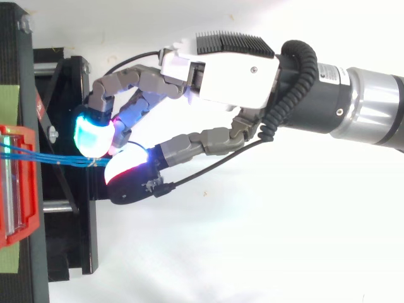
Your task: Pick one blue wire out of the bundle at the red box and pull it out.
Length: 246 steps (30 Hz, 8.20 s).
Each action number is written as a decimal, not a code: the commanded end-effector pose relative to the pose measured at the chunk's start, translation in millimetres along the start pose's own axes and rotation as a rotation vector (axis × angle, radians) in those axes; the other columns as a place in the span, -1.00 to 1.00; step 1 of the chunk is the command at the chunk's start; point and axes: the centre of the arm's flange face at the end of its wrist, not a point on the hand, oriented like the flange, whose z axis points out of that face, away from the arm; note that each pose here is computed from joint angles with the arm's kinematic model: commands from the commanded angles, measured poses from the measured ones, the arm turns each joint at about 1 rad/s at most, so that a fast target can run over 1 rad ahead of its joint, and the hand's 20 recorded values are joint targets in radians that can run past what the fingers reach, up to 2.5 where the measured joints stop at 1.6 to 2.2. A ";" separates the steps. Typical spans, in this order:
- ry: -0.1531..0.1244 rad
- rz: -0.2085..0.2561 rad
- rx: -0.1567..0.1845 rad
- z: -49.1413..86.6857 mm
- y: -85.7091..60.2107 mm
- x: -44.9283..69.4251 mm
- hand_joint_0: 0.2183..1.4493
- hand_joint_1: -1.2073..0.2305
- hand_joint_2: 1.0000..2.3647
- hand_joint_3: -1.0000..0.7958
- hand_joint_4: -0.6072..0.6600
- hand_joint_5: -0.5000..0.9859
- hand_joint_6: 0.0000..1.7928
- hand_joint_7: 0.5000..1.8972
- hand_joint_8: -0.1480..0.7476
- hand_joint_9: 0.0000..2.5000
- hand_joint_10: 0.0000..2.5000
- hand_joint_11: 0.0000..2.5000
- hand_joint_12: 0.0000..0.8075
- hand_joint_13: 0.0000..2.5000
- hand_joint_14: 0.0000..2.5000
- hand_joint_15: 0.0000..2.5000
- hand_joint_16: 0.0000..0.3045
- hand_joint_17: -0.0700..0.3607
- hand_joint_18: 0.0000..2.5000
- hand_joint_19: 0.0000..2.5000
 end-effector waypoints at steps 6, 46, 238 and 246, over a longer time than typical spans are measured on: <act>-0.025 0.008 -0.030 4.3 -8.3 0.3 -0.38 -0.25 -0.99 -0.32 0.35 -0.55 -0.21 -0.34 0.13 -0.35 -0.99 -0.64 0.08 -0.31 -0.99 -0.76 -0.62 -0.07 -0.38 -0.68; -0.070 0.003 -0.076 -3.7 -23.7 24.6 -0.41 -0.31 -0.99 -0.36 0.36 -0.58 -0.15 -0.49 0.12 -0.37 -0.99 -0.63 0.09 -0.30 -0.99 -0.75 -0.61 -0.06 -0.37 -0.67; 0.221 -0.004 0.282 -46.1 152.9 -120.1 -0.46 -0.39 -1.00 -0.44 0.27 -0.53 0.04 -0.16 0.16 -0.26 -0.99 -0.58 0.11 -0.20 -0.99 -0.67 -0.61 -0.06 -0.27 -0.61; 0.227 -0.008 0.304 -47.3 160.1 -126.7 -0.45 -0.03 -1.00 -0.43 0.28 -0.50 0.01 -0.05 0.19 -0.19 -0.99 -0.59 0.11 -0.19 -0.99 -0.68 -0.61 -0.05 -0.27 -0.59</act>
